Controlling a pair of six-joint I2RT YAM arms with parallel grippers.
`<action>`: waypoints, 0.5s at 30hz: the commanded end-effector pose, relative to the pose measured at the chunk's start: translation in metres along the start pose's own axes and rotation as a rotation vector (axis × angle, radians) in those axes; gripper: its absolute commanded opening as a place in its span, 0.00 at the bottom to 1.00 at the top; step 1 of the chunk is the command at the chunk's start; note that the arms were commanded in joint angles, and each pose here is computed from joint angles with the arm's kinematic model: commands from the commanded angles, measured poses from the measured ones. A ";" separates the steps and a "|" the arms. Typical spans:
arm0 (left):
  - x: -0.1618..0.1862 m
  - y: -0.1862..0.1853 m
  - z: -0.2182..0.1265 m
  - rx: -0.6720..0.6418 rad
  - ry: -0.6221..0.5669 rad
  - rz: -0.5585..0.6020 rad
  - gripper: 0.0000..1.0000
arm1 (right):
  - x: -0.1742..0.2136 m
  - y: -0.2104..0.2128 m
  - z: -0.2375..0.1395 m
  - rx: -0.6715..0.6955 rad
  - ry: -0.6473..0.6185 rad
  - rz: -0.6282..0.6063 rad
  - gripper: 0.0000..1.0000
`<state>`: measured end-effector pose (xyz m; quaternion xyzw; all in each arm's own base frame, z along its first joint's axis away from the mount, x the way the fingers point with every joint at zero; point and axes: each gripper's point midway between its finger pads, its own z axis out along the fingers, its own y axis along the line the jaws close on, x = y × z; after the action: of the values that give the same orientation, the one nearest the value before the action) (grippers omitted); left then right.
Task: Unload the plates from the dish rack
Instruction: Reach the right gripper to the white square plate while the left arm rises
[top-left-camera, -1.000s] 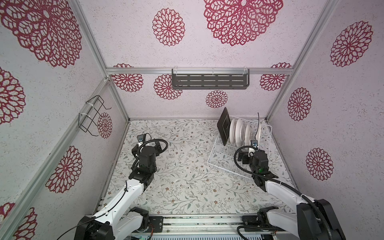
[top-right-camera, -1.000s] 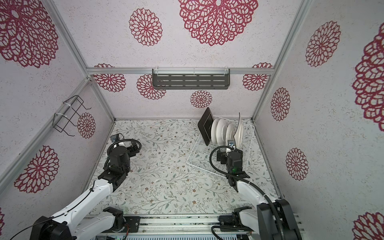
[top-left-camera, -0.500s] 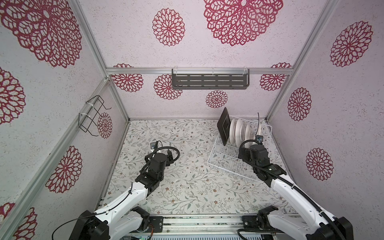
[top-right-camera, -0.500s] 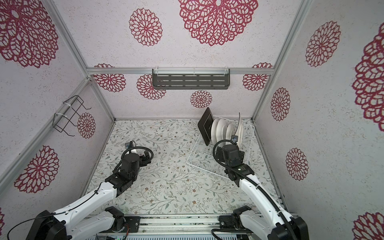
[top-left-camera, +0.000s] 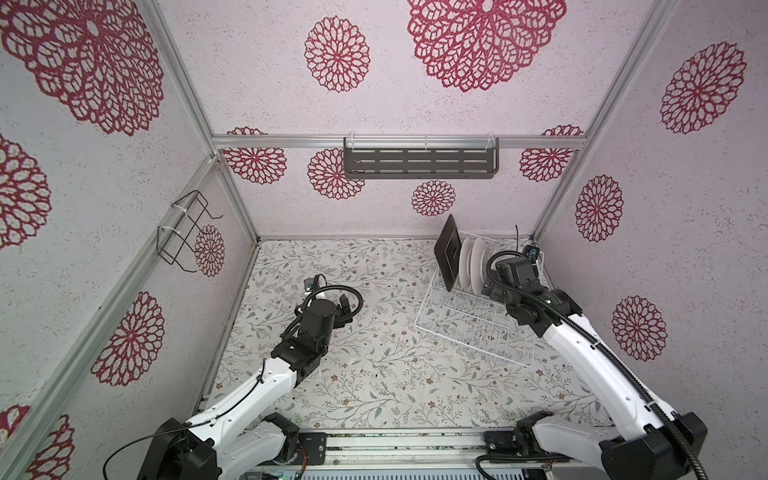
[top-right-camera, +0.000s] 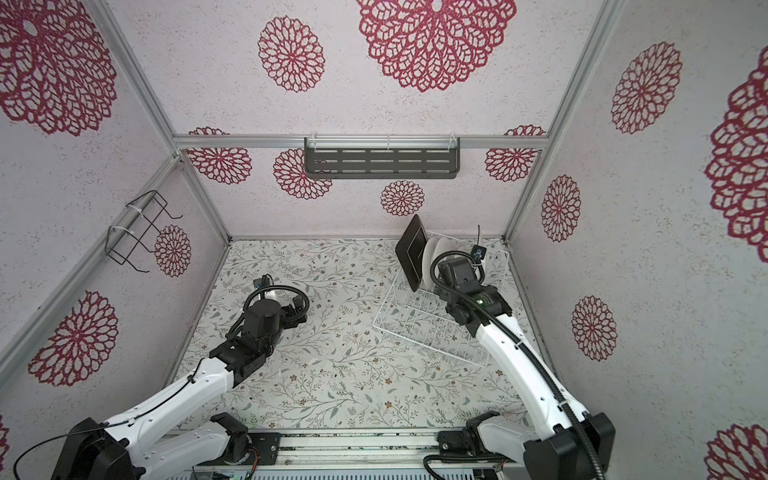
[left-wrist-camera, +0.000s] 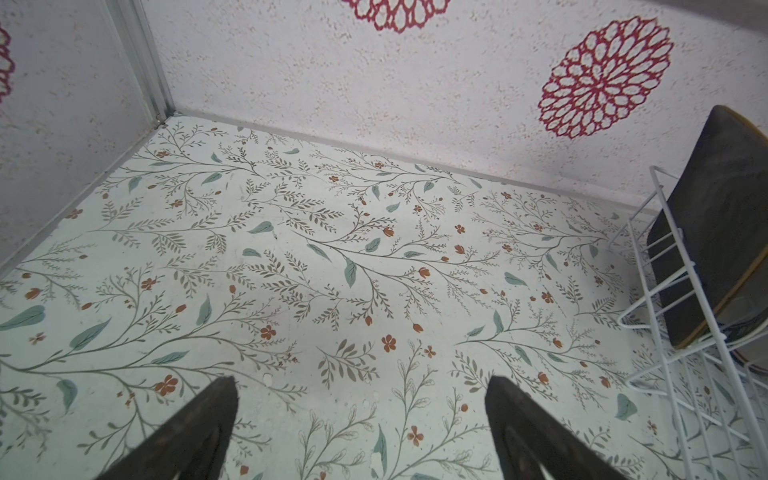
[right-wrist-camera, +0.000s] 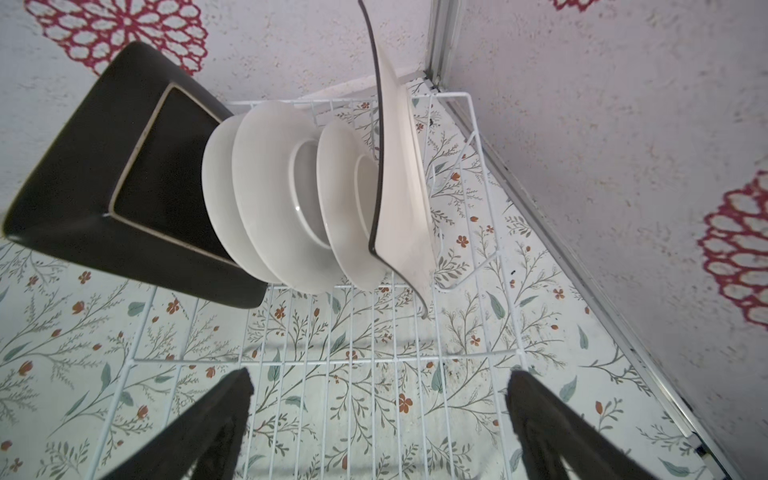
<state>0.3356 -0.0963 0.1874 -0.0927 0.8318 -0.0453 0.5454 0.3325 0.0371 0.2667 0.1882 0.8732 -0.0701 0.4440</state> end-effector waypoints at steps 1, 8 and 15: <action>-0.001 -0.011 0.000 0.032 0.021 0.000 0.97 | -0.009 -0.013 -0.008 0.084 -0.003 -0.006 0.99; -0.003 -0.018 0.005 0.034 0.042 0.028 0.97 | -0.045 -0.021 -0.006 0.223 -0.059 -0.083 0.99; -0.003 -0.026 0.012 0.045 0.067 0.060 0.97 | -0.042 -0.021 0.033 0.184 0.090 -0.083 0.99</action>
<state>0.3477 -0.1120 0.1840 -0.0712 0.8489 -0.0470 0.5216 0.3684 0.0107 0.2851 0.1944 0.8739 -0.1688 0.4124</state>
